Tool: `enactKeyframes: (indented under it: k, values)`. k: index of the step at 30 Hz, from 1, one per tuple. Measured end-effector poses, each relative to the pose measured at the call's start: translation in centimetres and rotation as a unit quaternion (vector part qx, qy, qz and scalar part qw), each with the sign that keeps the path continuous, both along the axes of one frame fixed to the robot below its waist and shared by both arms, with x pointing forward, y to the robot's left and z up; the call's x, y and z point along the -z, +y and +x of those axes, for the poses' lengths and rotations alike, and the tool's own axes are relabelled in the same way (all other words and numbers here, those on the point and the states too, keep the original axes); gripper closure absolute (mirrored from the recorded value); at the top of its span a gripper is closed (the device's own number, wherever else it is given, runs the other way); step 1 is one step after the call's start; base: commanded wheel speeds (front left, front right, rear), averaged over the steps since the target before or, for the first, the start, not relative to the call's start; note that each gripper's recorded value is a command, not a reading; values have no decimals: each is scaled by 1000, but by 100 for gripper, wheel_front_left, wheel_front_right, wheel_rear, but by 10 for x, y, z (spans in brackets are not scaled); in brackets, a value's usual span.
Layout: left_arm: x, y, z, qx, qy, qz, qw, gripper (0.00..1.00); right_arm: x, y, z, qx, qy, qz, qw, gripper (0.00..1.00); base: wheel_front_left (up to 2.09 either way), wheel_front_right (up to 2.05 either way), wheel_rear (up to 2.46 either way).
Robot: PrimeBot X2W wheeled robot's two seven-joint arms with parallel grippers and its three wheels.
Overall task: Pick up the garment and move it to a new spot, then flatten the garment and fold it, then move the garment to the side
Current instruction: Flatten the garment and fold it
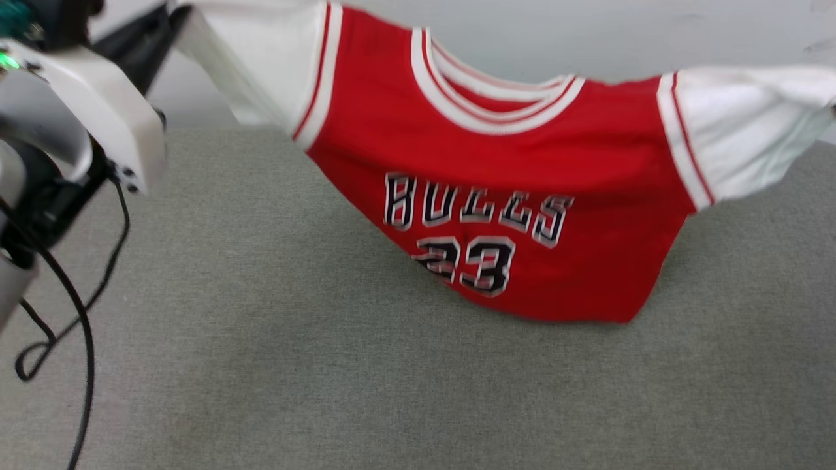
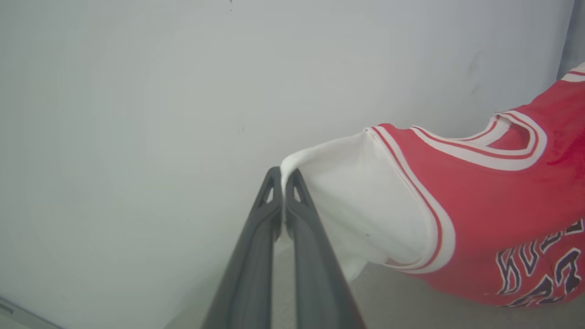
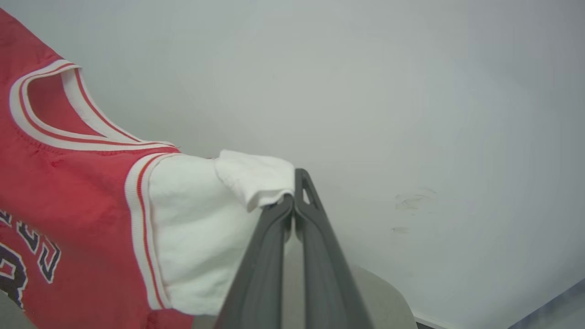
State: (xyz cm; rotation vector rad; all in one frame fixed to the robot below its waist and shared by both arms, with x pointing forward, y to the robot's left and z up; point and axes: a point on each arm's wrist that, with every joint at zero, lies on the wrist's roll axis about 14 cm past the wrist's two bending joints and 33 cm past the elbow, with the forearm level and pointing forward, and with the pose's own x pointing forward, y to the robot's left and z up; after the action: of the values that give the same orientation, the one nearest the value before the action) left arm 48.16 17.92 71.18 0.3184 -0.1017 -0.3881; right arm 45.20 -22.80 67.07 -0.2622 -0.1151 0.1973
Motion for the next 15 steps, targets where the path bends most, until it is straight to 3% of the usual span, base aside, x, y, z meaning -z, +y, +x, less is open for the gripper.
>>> enactKeyframes:
  k: [10, 15]
  values:
    - [-95, -6, -2, 12, -129, -20, 991, 100, -75, -4, 7, -2, -89, 9, 996, 100, 0, 0, 0]
    - [-117, -11, 6, 19, -157, -26, 987, 100, -103, -2, 15, -9, -120, 19, 993, 100, 0, 0, 0]
